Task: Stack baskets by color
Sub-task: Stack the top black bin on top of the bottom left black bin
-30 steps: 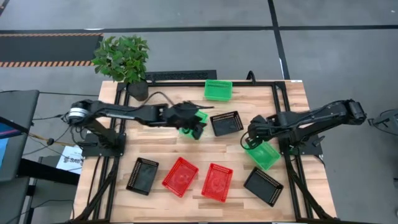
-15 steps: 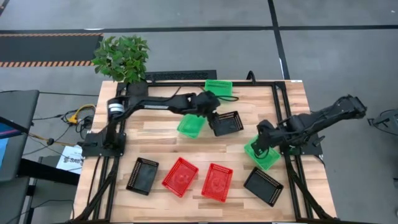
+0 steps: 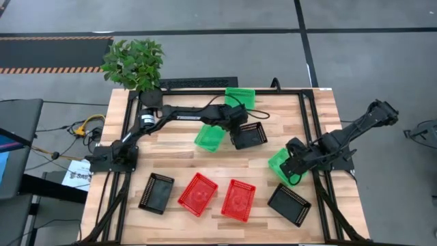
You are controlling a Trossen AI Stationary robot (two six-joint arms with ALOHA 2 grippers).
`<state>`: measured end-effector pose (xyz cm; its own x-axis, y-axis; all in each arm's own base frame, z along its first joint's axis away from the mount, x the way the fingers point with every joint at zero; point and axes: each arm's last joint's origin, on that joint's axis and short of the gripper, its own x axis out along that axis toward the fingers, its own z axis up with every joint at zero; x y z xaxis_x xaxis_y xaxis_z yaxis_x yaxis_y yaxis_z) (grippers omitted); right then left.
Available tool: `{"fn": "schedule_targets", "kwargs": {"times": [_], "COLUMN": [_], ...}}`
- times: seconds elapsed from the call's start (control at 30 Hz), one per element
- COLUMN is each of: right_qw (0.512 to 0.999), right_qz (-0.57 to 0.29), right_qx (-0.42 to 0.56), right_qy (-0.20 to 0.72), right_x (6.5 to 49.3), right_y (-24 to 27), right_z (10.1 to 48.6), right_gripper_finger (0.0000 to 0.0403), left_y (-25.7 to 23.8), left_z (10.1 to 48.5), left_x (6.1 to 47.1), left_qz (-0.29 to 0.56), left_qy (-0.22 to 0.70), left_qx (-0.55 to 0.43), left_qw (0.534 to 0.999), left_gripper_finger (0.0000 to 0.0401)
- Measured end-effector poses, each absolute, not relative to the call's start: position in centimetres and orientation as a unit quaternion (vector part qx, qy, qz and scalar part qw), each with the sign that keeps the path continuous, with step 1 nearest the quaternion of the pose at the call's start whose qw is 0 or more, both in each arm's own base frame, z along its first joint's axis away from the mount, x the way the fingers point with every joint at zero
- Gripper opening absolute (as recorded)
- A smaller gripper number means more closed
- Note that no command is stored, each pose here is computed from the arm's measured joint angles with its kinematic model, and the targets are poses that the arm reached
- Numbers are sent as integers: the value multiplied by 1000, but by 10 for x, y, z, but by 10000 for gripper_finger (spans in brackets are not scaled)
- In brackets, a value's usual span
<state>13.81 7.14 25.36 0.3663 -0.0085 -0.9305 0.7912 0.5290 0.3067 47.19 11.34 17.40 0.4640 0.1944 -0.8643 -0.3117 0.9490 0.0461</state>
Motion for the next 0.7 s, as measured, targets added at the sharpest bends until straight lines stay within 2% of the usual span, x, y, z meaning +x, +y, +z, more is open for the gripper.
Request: {"fn": "schedule_targets", "kwargs": {"times": [0.07,0.23,0.27,0.5,0.7], "right_qw": [724,729,730,730,730], "right_qz": [-276,-282,-282,-283,-283], "right_qx": [399,395,395,395,392], "right_qy": [490,482,481,481,482], "right_x": [138,139,139,139,138], "right_y": [71,71,71,70,70], "right_z": [254,254,254,254,254], "right_gripper_finger": [170,170,170,170,170], "left_y": [113,113,113,115,114], "left_z": [174,178,179,186,224], "left_x": [472,473,473,475,464], "left_qz": [150,151,151,159,173], "left_qy": [498,487,483,460,426], "left_qx": [-56,-55,-54,-81,-124], "left_qw": [852,859,861,870,879], "left_gripper_finger": [127,23,13,2,1]}}
